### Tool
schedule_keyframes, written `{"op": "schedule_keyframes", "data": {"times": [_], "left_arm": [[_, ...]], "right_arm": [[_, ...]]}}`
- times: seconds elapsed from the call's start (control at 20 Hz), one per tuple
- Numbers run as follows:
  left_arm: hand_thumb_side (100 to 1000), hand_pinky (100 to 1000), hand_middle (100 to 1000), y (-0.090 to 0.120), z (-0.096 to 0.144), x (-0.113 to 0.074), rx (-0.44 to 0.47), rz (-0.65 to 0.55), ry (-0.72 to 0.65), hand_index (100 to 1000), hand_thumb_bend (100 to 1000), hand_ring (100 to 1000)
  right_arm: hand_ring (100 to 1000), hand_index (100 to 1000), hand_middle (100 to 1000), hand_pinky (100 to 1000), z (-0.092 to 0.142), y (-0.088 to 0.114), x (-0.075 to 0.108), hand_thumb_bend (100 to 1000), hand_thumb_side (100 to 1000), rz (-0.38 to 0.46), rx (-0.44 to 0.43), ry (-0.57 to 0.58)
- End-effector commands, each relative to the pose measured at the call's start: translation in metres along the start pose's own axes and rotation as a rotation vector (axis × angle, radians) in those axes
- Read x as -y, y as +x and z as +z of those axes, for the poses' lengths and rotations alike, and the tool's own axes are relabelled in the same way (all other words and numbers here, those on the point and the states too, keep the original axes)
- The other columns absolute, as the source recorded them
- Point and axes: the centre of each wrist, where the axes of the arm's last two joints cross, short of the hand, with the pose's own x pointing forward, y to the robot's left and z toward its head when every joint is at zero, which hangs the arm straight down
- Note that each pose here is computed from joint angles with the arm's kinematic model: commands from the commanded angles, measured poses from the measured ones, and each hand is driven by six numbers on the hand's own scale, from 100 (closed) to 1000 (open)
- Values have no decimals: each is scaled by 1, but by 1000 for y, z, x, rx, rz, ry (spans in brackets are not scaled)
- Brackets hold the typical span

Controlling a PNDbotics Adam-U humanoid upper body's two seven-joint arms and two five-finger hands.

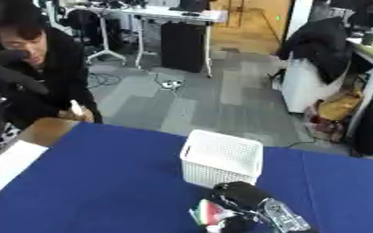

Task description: Pick up objects on the table and place them in the box.

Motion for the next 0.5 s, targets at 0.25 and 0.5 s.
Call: {"op": "schedule_keyframes", "data": {"times": [0.25,0.5], "left_arm": [[980,640,782,8,-13,-1,45,-2,-11,715,183,640],[979,640,782,9,-14,-1,48,0,-11,715,183,640]], "right_arm": [[662,850,735,704,-5,3,10,611,1000,1,-23,-61],[533,768,660,436,-4,2,6,580,908,-20,-66,-99]]}}
